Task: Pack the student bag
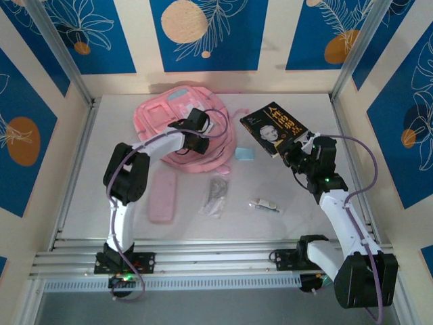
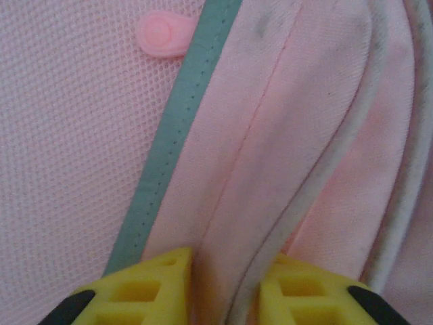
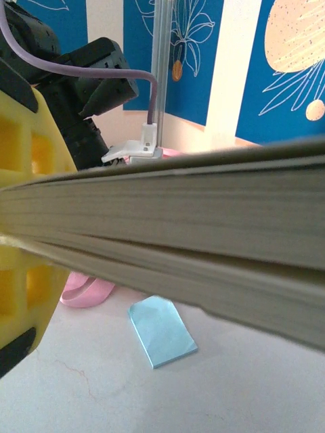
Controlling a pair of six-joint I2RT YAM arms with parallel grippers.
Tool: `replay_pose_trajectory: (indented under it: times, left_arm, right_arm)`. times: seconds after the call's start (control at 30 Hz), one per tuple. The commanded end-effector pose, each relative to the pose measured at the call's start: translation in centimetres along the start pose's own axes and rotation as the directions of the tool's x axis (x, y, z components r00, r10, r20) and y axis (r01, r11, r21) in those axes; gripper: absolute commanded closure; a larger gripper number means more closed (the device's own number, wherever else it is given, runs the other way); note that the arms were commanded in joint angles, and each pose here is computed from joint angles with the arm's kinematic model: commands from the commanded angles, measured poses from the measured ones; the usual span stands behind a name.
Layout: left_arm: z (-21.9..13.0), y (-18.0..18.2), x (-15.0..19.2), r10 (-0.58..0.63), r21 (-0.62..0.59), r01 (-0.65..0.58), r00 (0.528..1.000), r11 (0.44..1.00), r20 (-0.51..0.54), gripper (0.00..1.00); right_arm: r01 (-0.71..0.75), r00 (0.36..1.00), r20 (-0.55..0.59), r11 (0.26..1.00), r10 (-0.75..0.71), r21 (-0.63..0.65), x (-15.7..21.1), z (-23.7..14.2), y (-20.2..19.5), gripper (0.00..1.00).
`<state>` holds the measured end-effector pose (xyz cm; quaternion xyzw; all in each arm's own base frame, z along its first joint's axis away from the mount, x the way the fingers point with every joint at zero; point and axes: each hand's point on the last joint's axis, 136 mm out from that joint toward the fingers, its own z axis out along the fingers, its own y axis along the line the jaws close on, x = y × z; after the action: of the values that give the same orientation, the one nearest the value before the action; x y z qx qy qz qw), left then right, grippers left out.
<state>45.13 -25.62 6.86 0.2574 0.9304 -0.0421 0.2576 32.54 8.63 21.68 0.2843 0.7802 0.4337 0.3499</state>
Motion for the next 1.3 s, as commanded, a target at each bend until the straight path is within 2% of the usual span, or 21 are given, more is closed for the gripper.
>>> replay_pose_trajectory:
  times: [0.0, 0.13, 0.2, 0.37, 0.53, 0.8, 0.93, 1.13, 1.27]
  left_arm:
    - [0.3, -0.1, 1.7, -0.035, 0.052, 0.039, 0.996, 0.998, -0.079, 1.00]
    - [-3.3, -1.1, -1.1, -0.085, 0.133, 0.084, 0.996, 0.988, 0.005, 1.00]
    - [-6.3, -1.5, -3.2, -0.130, 0.200, 0.113, 0.989, 0.973, 0.072, 1.00]
    - [-12.2, -1.3, -7.5, -0.231, 0.331, 0.160, 0.955, 0.930, 0.186, 1.00]
    - [-15.7, -0.1, -10.3, -0.320, 0.433, 0.196, 0.918, 0.880, 0.236, 1.00]
    - [-17.7, -0.2, -12.9, -0.452, 0.595, 0.240, 0.860, 0.767, 0.235, 1.00]
    - [-18.4, -0.7, -13.8, -0.499, 0.650, 0.247, 0.834, 0.719, 0.235, 1.00]
    - [-18.6, -1.0, -14.1, -0.552, 0.695, 0.270, 0.805, 0.666, 0.216, 1.00]
    - [-18.7, -1.0, -13.8, -0.579, 0.706, 0.285, 0.787, 0.648, 0.214, 1.00]
  right_arm:
    - [0.100, 0.995, 0.022, 0.990, -0.098, -0.100, -0.4, -0.7, 3.0, 0.97]
    - [0.122, 0.993, 0.003, 0.990, -0.122, -0.064, 0.0, -0.8, 2.2, 0.97]
    - [0.131, 0.991, -0.006, 0.990, -0.131, -0.046, 0.3, -0.9, 1.8, 0.97]
    - [0.137, 0.990, -0.037, 0.990, -0.137, -0.023, 1.2, -1.0, 0.8, 0.97]
    - [0.145, 0.985, -0.089, 0.989, -0.147, -0.037, 2.6, -0.6, 0.5, 0.96]
    - [0.180, 0.962, -0.178, 0.971, -0.207, -0.159, 6.8, 3.5, 3.7, 0.96]
    - [0.193, 0.941, -0.237, 0.958, -0.242, -0.215, 9.2, 7.1, 5.9, 0.96]
    - [0.216, 0.920, -0.249, 0.920, -0.304, -0.326, 11.1, 13.3, 9.4, 0.94]
    - [0.179, 0.897, -0.326, 0.919, -0.300, -0.352, 12.0, 17.5, 9.8, 0.93]
